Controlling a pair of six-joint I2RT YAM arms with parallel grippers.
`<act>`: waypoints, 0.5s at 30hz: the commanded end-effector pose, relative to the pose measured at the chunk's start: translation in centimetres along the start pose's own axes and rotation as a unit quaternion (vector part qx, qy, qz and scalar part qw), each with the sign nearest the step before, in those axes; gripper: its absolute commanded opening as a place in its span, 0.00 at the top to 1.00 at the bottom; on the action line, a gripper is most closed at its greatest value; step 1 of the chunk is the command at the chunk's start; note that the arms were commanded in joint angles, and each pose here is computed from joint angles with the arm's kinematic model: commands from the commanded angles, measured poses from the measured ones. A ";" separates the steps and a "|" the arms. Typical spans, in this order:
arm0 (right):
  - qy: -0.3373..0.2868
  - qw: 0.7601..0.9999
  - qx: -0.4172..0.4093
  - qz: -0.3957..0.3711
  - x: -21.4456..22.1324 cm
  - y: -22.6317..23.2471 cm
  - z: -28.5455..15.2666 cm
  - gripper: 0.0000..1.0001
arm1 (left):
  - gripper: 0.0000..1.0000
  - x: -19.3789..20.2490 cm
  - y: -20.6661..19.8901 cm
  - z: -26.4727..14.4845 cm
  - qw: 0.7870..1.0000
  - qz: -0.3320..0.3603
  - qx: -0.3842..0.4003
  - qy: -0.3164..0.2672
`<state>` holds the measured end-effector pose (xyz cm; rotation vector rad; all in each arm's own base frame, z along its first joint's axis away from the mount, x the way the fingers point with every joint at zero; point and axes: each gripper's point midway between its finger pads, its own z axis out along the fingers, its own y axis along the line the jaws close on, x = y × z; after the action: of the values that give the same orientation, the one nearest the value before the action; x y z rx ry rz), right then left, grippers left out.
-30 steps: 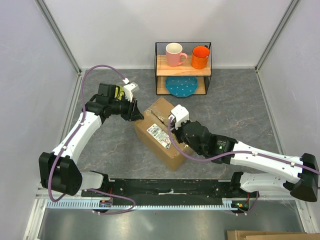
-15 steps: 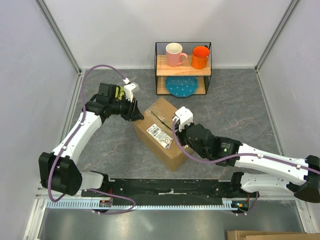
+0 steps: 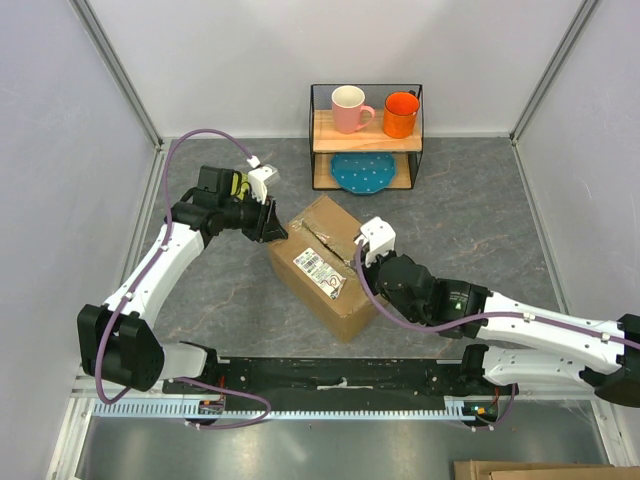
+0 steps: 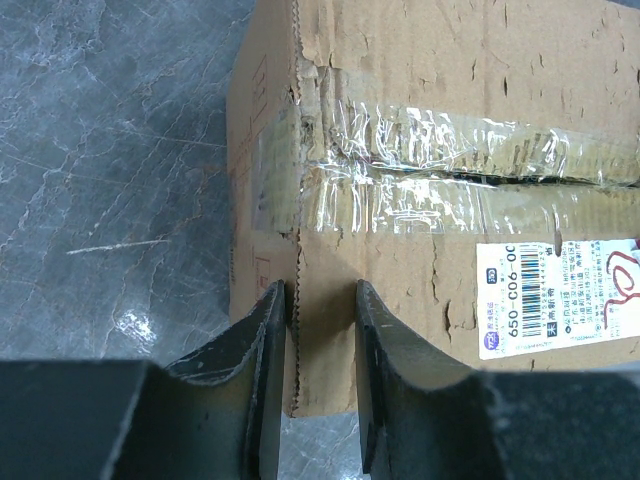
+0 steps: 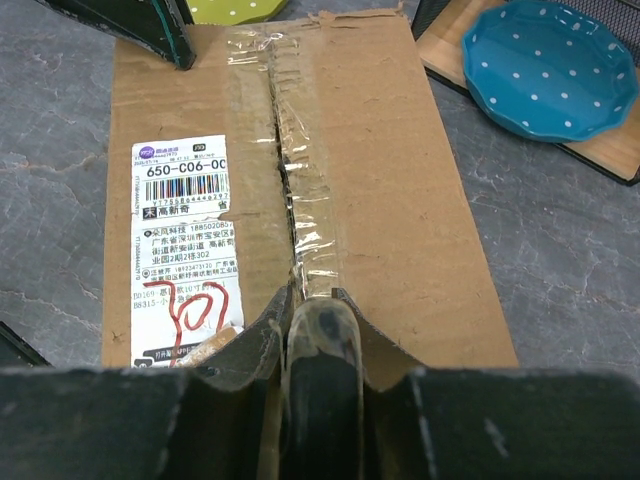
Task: Unpack the express box
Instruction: Cut the express box at the center of the board.
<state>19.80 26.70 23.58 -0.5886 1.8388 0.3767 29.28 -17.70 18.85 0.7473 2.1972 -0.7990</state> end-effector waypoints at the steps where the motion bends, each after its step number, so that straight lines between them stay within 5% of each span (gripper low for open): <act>1: 0.056 0.998 0.006 -0.028 3.6 -0.8 -1.4 1.00 | 0.79 2.2 4.3 -0.3 0.994 -0.007 -0.101 0.048; 15: 0.083 0.996 0.020 -0.021 5.0 -1.4 -3.0 1.00 | 0.80 2.3 4.7 -0.2 0.993 -0.007 -0.110 0.053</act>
<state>18.73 26.05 23.26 -0.5349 1.8651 0.4067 29.16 -17.98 18.88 0.7577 2.1968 -0.8027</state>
